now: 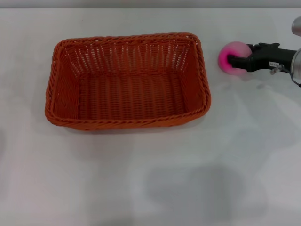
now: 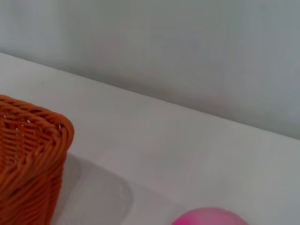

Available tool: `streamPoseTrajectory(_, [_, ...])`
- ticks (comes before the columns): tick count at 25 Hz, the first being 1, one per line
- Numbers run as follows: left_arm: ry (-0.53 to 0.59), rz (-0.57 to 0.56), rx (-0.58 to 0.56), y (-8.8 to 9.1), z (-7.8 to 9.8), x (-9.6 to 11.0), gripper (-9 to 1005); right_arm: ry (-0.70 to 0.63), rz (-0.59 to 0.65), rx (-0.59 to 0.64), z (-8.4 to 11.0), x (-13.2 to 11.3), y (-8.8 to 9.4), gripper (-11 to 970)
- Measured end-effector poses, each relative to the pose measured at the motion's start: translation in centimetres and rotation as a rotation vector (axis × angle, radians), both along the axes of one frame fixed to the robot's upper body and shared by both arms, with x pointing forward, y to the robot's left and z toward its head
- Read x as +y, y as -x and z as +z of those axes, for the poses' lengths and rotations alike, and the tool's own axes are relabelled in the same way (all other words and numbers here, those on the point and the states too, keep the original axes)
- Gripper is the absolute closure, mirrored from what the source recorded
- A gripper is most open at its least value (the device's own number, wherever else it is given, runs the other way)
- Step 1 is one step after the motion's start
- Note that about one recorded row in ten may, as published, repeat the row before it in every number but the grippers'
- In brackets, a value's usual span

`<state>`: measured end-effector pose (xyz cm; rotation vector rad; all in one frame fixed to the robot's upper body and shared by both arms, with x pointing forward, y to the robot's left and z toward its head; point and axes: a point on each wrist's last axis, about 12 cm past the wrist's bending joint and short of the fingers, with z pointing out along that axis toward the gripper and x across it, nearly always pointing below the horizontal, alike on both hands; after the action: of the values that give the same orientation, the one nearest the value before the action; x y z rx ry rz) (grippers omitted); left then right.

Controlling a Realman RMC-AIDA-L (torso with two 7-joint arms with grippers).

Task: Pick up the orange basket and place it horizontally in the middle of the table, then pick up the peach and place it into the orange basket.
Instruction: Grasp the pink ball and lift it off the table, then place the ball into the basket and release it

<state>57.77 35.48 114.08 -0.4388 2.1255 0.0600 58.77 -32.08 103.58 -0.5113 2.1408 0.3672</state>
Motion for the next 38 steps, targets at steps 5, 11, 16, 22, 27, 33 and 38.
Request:
streamPoseTrajectory(5, [0.001, 0.001, 0.003, 0.1, -0.2, 0.0, 133, -0.001, -0.001, 0.000, 0.0, -0.2, 0.2, 369])
streamPoseTrajectory(11, [0.002, 0.005, 0.007, 0.2, -0.3, 0.1, 132, -0.003, 0.007, -0.003, 0.1, -0.1, 0.1, 501])
streamPoseTrajectory(16, [0.003, 0.005, 0.010, 0.3, -0.4, 0.1, 132, -0.018, 0.018, -0.025, 0.8, -0.4, 0.2, 519])
streamPoseTrajectory(22, [0.002, 0.002, 0.005, 0.2, -0.3, 0.0, 133, -0.022, 0.007, -0.052, 1.5, -1.0, 0.3, 540])
streamPoseTrajectory(27, [0.002, 0.001, 0.001, 0.1, -0.2, 0.0, 134, -0.023, 0.002, -0.063, 1.9, -1.2, 0.2, 593])
streamPoseTrajectory(33, [0.004, 0.006, 0.000, 0.1, -0.2, 0.1, 133, -0.010, -0.022, -0.132, 3.8, -2.1, -0.1, 592])
streamPoseTrajectory(38, [0.005, 0.009, -0.003, 0.1, -0.3, 0.2, 134, -0.016, -0.019, -0.181, 5.0, -2.6, 0.3, 592])
